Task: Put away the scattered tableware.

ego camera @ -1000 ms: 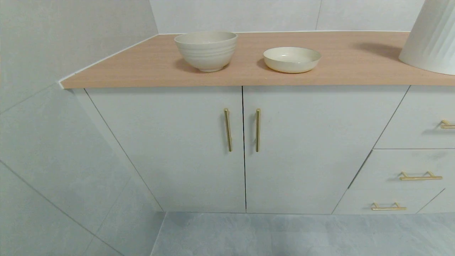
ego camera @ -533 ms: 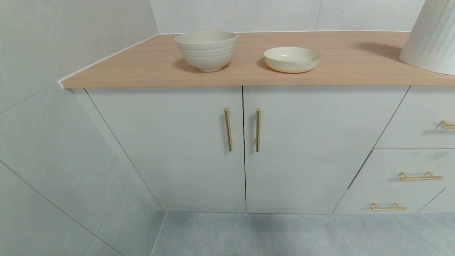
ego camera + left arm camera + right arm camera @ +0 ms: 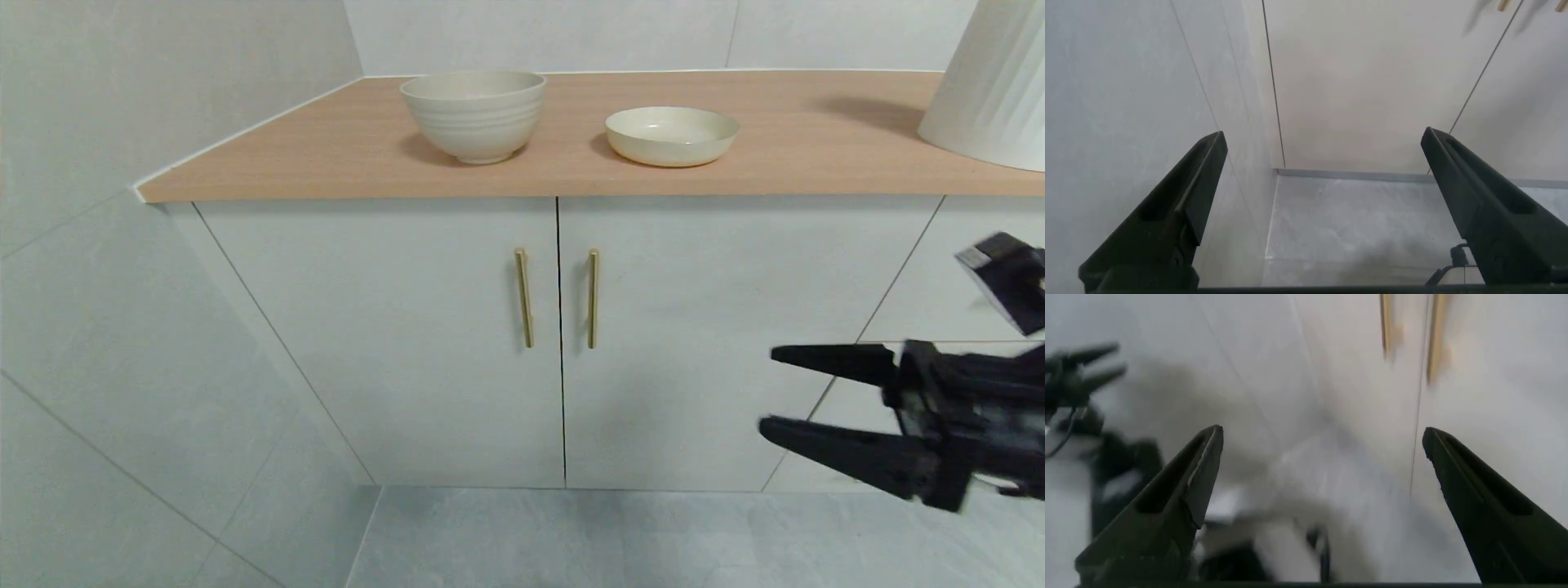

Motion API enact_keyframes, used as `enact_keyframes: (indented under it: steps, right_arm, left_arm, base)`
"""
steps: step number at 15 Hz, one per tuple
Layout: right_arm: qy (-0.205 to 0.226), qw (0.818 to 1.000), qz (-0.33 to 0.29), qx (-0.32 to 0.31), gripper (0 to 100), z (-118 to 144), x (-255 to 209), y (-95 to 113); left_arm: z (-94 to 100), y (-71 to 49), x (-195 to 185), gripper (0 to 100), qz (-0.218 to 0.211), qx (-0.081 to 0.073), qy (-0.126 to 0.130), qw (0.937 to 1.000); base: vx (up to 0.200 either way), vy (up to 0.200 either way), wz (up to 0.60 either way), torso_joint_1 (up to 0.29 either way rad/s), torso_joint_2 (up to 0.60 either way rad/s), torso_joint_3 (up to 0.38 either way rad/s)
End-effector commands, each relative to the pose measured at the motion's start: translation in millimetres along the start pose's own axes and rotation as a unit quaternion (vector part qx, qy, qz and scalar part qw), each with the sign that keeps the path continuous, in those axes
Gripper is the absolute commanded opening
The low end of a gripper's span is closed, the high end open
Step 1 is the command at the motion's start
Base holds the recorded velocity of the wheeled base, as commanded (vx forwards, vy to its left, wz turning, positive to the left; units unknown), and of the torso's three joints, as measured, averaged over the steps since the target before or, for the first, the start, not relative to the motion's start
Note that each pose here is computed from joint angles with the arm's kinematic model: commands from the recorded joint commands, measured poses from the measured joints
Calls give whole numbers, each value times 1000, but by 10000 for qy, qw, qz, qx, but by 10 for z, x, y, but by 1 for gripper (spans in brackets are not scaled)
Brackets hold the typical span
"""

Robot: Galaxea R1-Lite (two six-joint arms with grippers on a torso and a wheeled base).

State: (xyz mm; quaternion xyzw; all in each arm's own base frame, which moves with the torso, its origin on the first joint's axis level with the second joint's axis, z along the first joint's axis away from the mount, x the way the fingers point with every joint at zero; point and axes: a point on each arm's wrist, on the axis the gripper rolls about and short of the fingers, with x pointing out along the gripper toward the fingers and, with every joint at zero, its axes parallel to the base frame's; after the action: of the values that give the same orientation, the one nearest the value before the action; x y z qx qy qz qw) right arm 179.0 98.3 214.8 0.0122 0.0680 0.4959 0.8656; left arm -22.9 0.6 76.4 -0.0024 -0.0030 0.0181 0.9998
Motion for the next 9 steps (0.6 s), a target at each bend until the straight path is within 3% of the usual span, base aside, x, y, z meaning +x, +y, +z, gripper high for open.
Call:
enact_keyframes:
  steps: [1, 5, 6, 9]
  right_arm:
    - [23, 9997, 182, 185, 100, 31, 848, -318]
    - [52, 9970, 361, 680, 100, 36, 1221, -350]
    - [133, 9949, 242, 967, 100, -58, 1388, -389]
    - [-46, 9945, -424, 960, 100, -171, 1604, -466]
  left_arm:
    - [0, 0, 0, 100, 3, 0, -1, 10000]
    - [0, 0, 1, 100, 3, -7, 7, 10000]
    - [0, 0, 0, 100, 3, 0, -1, 10000]
    - [0, 0, 0, 100, 3, -7, -1, 10000]
  base:
    - [0, 0, 0, 0, 0, 0]
    - [0, 0, 0, 0, 0, 0]
    - [0, 0, 0, 0, 0, 0]
    - [0, 0, 0, 0, 0, 0]
